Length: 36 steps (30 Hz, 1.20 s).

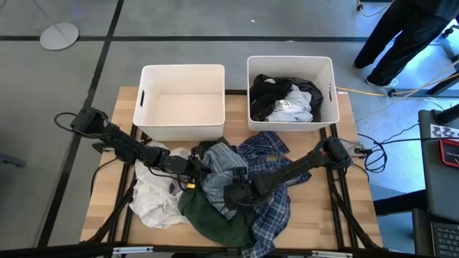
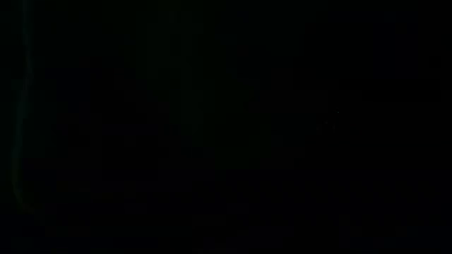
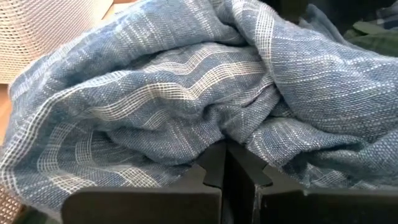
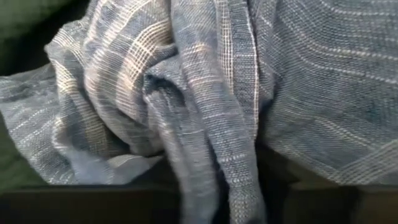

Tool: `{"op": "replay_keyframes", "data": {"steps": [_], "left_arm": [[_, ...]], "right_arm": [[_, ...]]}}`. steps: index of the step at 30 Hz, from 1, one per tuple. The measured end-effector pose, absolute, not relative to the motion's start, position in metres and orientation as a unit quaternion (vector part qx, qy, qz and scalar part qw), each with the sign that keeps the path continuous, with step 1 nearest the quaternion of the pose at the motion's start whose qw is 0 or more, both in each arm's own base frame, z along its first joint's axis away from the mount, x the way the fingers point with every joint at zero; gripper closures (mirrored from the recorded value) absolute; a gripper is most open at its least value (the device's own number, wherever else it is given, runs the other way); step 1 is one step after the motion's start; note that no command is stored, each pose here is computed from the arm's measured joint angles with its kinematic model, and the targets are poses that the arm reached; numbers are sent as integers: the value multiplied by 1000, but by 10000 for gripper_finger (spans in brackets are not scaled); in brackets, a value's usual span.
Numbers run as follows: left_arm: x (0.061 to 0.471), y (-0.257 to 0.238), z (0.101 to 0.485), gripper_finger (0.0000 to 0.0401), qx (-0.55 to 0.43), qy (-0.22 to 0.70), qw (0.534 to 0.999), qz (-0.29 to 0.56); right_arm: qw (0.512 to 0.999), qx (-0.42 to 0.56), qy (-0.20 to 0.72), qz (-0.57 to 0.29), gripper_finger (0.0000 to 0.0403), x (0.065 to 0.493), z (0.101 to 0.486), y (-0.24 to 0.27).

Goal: Sort clothes
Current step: Put the light blue patterned pyjama into the right white bin

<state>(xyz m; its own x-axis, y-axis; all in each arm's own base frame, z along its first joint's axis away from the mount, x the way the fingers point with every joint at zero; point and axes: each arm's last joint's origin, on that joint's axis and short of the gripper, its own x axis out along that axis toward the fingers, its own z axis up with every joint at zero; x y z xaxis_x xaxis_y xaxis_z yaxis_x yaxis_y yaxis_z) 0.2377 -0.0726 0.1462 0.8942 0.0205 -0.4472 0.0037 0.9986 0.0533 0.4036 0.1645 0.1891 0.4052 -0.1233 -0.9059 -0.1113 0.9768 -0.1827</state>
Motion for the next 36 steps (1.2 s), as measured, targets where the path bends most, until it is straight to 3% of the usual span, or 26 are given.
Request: {"op": "replay_keyframes", "data": {"steps": [4,9,20,30,36], "left_arm": [[238,-73,146,400,26,230,973,4],[238,-73,146,400,27,232,972,4],[235,-79,149,400,36,225,973,-13],[212,-98,193,400,72,149,983,-75],[184,-93,215,400,66,150,985,-56]], "right_arm": [[824,-125,552,-6,379,401,191,167],[801,-184,566,-63,361,389,216,175],[835,-233,483,-121,374,376,300,190],[829,-276,449,-186,368,364,333,182],[821,-295,429,-234,365,355,354,175]]}}
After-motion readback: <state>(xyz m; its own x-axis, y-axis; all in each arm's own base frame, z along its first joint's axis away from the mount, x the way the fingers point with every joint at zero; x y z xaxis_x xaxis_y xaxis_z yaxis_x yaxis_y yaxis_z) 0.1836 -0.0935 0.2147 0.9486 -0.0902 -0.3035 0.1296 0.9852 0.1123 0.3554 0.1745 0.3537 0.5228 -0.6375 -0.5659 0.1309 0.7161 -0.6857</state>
